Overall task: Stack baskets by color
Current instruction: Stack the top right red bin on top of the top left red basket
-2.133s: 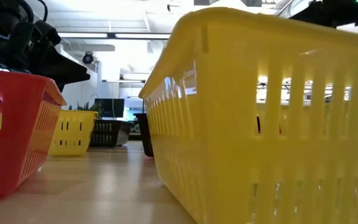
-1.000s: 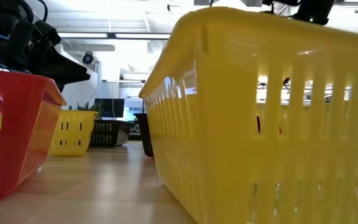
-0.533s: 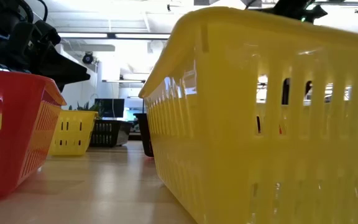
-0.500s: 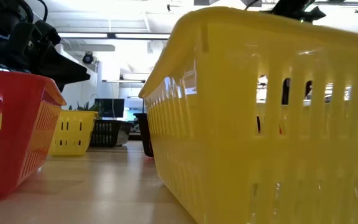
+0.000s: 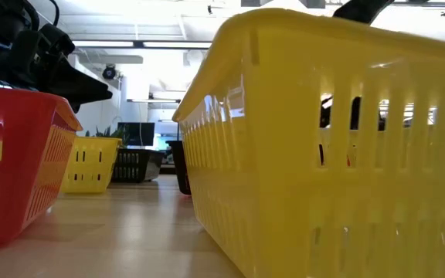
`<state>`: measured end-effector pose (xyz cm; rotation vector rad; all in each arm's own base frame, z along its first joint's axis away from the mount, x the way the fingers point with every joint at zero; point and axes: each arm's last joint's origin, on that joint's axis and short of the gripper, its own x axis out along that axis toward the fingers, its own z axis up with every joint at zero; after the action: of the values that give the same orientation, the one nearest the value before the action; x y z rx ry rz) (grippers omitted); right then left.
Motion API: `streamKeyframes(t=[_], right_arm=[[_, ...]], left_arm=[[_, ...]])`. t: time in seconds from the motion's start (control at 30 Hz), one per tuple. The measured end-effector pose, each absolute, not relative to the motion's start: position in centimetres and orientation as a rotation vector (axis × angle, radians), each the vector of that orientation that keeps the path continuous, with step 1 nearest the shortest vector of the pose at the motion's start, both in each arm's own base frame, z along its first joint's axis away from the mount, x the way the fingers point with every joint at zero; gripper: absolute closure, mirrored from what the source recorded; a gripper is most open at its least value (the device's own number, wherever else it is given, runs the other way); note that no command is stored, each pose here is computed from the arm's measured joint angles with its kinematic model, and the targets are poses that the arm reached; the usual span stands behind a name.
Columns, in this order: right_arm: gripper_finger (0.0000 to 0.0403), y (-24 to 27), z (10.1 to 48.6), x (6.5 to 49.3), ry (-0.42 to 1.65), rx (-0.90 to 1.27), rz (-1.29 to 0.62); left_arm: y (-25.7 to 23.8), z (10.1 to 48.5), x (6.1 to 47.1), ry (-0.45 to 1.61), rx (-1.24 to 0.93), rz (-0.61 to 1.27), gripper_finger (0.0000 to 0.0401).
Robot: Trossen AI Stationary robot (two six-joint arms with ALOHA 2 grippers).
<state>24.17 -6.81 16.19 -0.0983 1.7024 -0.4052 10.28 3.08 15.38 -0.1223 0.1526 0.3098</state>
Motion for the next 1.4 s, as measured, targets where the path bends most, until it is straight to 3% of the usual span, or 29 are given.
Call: streamKeyframes(t=[0.37, 0.8, 1.4], right_arm=[[0.0397, -7.6, 15.9, 24.0, 1.695, 0.051, -0.457], [0.0402, -7.9, 18.9, 26.1, 1.571, 0.147, -0.598], [0.0403, -5.2, 29.5, 32.6, 1.058, 0.061, -0.595]], left_arm=[[3.1, 15.4, 10.3, 0.152, -0.122, 0.310, 0.0270], [3.1, 15.4, 10.3, 0.153, -0.123, 0.309, 0.0270], [3.1, 15.4, 10.3, 0.153, -0.124, 0.307, 0.0270]])
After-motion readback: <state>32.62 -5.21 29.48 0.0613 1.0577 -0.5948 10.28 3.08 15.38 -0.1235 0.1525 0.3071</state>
